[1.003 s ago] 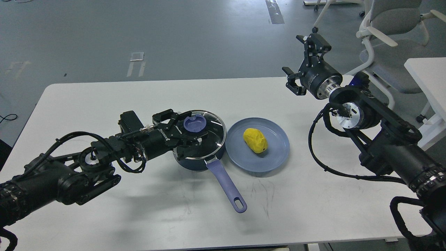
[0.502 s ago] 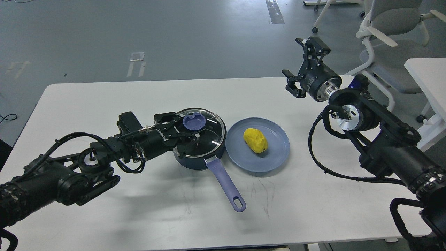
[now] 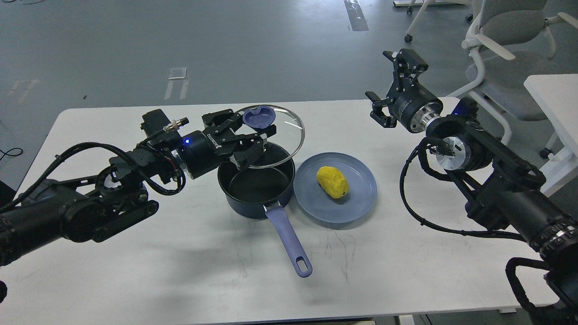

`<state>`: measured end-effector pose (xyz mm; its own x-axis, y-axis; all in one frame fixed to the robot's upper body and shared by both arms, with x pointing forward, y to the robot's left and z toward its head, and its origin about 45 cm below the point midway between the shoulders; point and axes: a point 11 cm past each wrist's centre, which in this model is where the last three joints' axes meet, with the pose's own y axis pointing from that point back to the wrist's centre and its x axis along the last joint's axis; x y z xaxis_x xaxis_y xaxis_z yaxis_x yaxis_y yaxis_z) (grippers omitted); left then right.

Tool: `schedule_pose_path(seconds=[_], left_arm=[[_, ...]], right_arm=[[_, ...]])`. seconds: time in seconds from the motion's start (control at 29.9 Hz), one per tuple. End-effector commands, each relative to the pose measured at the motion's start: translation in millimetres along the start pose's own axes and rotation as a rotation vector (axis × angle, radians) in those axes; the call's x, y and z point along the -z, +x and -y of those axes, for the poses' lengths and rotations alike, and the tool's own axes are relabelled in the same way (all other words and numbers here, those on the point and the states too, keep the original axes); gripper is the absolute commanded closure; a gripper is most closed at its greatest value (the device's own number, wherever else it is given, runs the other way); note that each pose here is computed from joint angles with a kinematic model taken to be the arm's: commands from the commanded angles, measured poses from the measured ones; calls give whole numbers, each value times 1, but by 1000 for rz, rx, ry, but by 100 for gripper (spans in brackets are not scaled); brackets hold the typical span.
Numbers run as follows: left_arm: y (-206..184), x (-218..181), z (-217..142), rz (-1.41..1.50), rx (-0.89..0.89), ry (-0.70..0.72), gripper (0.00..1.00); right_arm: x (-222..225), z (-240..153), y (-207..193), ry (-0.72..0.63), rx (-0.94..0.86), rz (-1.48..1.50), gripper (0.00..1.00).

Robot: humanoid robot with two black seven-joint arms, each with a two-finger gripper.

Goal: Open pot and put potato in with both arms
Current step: 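Lift the glass lid off the pot and carry it aside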

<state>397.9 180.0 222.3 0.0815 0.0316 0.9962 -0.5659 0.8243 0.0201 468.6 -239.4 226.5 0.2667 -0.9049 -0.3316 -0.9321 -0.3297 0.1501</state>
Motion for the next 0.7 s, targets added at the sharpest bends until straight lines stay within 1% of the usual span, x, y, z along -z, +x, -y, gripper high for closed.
schedule_pose_path(seconds=[0.0, 0.3, 0.5, 0.57, 0.67], left_arm=[[10, 9, -5, 23, -4, 16, 80], [12, 18, -19, 37, 10, 37, 81], [10, 38, -50, 59, 48, 102, 97], [-2, 39, -61, 41, 69, 122, 100], [-11, 42, -75, 29, 93, 146, 100]], right_arm=[[3, 1, -2, 5, 5, -1, 0], [1, 3, -6, 2, 12, 1, 0], [-2, 3, -6, -3, 10, 3, 0], [-2, 3, -7, -3, 12, 4, 0], [-2, 3, -8, -2, 15, 6, 0]])
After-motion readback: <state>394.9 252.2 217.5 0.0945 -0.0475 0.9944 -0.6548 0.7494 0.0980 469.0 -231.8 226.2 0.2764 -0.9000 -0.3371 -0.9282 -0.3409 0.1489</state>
